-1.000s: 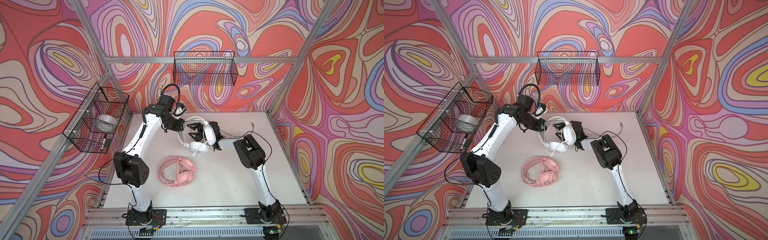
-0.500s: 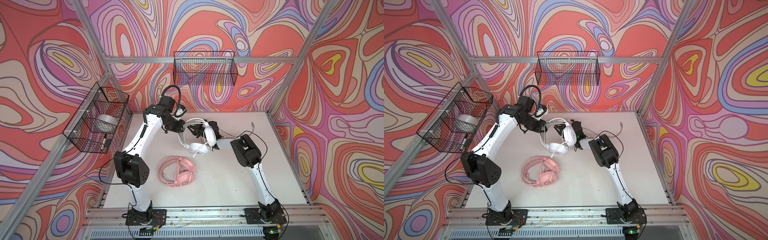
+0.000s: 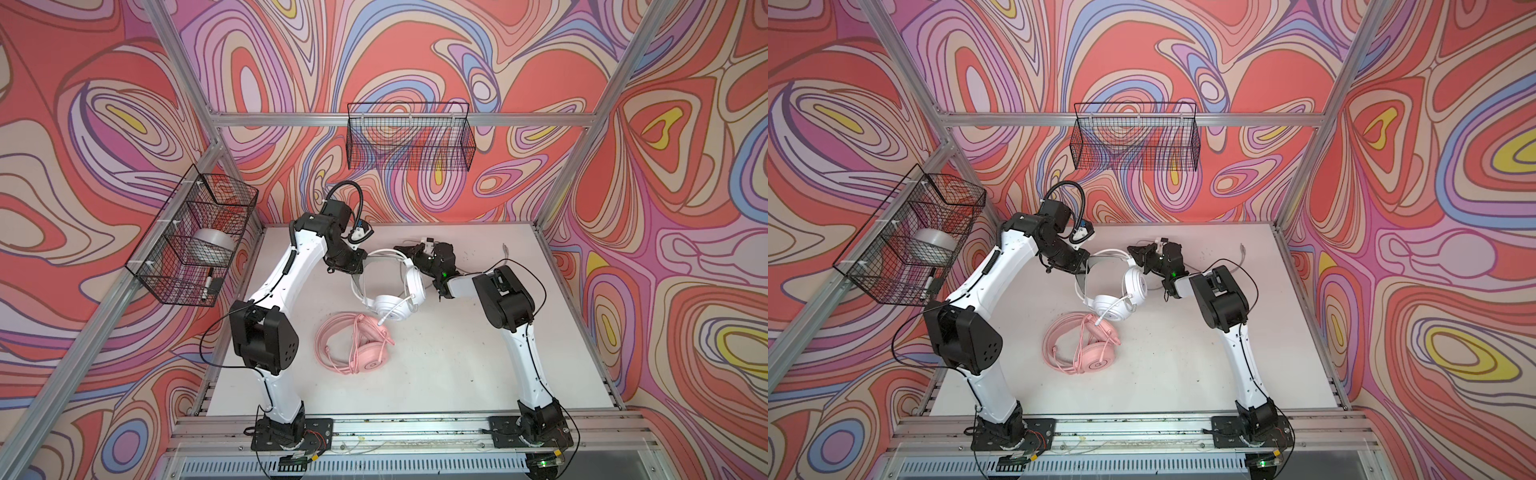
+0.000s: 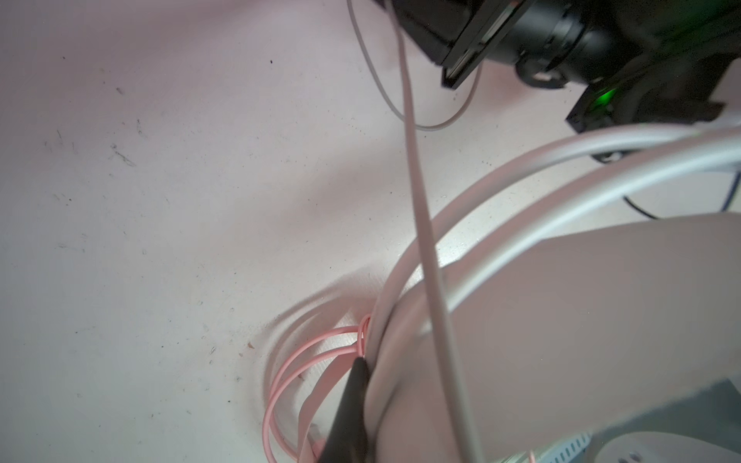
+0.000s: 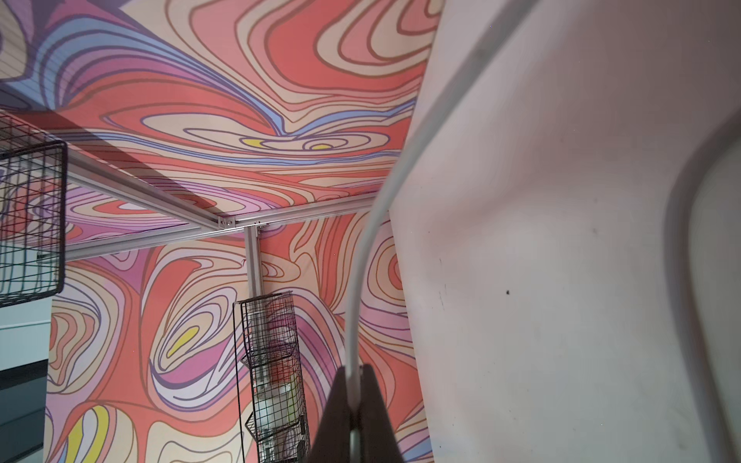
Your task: Wrap the headphones
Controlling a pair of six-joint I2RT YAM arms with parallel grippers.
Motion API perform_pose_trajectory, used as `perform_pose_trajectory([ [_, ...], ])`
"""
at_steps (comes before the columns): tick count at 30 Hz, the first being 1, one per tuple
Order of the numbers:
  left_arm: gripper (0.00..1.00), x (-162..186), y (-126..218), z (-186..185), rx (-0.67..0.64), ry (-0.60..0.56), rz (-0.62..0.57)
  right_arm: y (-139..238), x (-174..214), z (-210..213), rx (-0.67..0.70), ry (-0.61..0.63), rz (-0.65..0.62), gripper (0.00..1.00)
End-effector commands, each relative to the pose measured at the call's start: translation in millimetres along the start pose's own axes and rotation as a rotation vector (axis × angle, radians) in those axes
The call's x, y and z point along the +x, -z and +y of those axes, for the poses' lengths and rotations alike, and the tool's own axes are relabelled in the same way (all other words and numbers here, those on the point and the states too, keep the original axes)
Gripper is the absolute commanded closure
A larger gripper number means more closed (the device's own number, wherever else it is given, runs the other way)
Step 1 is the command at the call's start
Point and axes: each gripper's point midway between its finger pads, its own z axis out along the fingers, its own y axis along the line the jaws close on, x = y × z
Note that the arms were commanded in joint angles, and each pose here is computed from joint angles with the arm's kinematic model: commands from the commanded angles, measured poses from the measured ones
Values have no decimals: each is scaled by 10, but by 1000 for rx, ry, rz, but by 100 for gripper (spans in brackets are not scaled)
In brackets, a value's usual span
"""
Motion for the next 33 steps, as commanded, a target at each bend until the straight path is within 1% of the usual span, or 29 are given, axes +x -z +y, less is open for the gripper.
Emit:
perform_pose_trajectory([
  [1, 100, 117, 125, -34, -23, -29, 13, 65, 103, 539, -22, 180, 49, 100],
  [6, 100, 180, 68, 42, -86, -50, 48, 122, 136, 648, 73, 325, 65, 100],
  [11, 100, 198, 38, 100, -131, -64, 64, 182, 107, 745, 93, 387, 61, 100],
  [17, 100, 227, 2, 197, -198, -76, 84, 200, 127, 978, 85, 471, 77, 100],
  [21, 100, 205, -2, 254, -230, -70, 79, 229, 190, 1217, 68, 555, 100, 100],
  [24, 100, 189, -27, 278, -239, -63, 84, 275, 201, 1388, 51, 602, 93, 100],
  [33, 100, 115, -49, 322, -259, -38, 74, 490, -2, 1830, -12, 652, 27, 100],
])
